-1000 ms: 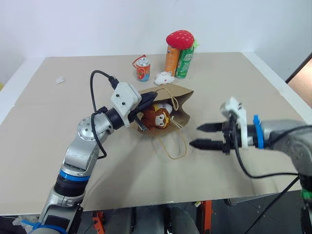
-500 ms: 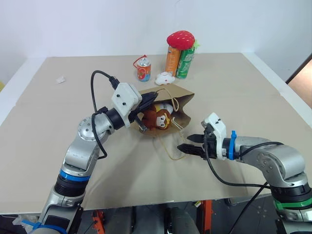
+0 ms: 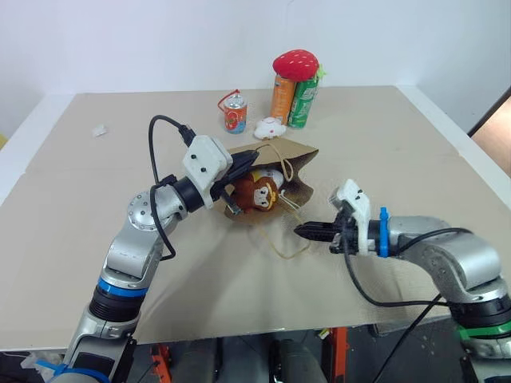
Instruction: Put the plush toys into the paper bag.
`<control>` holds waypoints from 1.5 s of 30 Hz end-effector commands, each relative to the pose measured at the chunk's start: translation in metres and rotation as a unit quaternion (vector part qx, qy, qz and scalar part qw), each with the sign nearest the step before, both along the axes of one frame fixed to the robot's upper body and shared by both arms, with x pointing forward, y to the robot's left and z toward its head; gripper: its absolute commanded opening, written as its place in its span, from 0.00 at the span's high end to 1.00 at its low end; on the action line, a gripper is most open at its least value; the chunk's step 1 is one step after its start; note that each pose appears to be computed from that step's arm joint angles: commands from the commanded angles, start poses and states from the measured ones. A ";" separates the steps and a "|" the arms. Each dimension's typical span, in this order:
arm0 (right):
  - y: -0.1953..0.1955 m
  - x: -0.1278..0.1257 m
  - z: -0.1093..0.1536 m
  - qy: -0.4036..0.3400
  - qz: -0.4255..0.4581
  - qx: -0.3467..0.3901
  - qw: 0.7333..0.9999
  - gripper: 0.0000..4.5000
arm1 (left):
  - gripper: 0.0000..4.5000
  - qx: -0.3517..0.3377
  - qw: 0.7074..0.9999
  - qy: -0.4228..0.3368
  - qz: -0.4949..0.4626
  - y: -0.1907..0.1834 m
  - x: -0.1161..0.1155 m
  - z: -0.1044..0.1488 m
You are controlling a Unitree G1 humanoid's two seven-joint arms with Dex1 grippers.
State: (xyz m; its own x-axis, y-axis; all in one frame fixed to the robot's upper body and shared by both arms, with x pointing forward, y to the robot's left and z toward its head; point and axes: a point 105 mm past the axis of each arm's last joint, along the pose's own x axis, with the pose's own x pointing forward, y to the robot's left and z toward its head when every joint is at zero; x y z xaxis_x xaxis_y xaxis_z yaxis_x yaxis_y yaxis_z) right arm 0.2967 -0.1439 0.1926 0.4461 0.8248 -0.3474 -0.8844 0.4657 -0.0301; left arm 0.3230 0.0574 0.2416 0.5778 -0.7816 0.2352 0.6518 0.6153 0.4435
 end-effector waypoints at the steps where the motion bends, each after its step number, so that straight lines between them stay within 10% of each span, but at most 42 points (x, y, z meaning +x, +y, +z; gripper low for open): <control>1: -0.011 -0.009 0.061 -0.054 0.043 0.029 0.997 0.97 | 1.00 -0.006 0.999 -0.046 0.015 0.011 0.003 0.026; 7: -0.019 -0.020 0.113 -0.074 0.074 0.044 0.994 0.97 | 1.00 -0.036 0.999 -0.035 0.008 0.016 0.008 0.046; 21: -0.019 -0.002 0.079 -0.024 0.051 0.021 0.998 0.97 | 1.00 -0.002 0.999 0.034 -0.030 0.001 -0.001 0.008; 24: -0.018 0.002 0.086 -0.009 0.040 0.057 0.998 0.82 | 1.00 -0.007 0.998 0.040 -0.047 0.001 -0.004 0.009; 34: -0.054 0.015 0.074 -0.047 -0.024 -0.019 0.998 0.01 | 0.25 -0.005 0.997 0.035 -0.069 0.005 -0.008 0.014; 45: -0.089 0.023 0.092 -0.070 -0.087 0.022 0.994 0.00 | 0.21 -0.008 0.992 0.045 -0.121 0.005 -0.021 0.016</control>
